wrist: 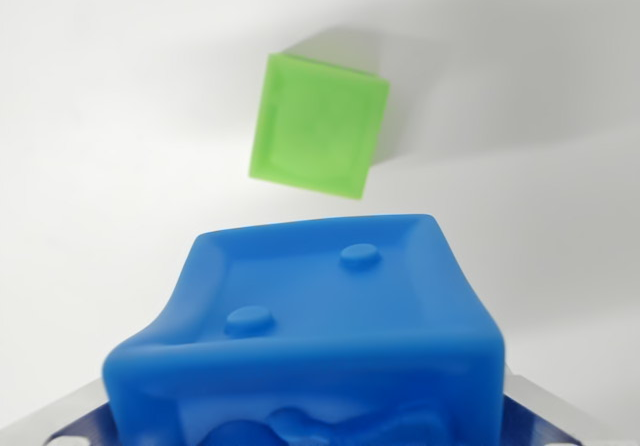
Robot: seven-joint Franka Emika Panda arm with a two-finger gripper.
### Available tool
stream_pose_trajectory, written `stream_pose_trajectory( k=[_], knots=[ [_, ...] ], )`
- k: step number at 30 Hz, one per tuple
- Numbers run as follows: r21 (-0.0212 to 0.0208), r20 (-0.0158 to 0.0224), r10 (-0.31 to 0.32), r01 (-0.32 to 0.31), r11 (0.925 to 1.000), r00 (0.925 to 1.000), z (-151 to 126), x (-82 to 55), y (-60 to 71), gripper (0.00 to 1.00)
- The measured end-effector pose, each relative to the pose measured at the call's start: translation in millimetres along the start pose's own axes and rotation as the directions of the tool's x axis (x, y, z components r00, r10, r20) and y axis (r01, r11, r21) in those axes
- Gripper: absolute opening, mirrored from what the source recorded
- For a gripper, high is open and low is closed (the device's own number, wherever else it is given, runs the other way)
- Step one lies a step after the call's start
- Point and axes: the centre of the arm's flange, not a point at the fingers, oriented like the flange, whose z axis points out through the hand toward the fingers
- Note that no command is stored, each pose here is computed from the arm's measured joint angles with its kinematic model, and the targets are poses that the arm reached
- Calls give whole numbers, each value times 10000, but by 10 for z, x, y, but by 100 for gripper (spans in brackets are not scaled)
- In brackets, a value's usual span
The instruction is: Stack cube
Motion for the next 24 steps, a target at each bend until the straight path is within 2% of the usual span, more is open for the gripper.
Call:
stream_pose_trajectory(
  k=[8, 19, 24],
  knots=[
    [-7, 1, 601, -601, 9982, 9982, -74, 76, -111, 0],
    [8, -6, 1331, -1331, 9911, 9911, -173, 170, -250, 0],
    [-54, 15, 1367, -1367, 9906, 9906, -30, 173, -256, 0]
  ],
)
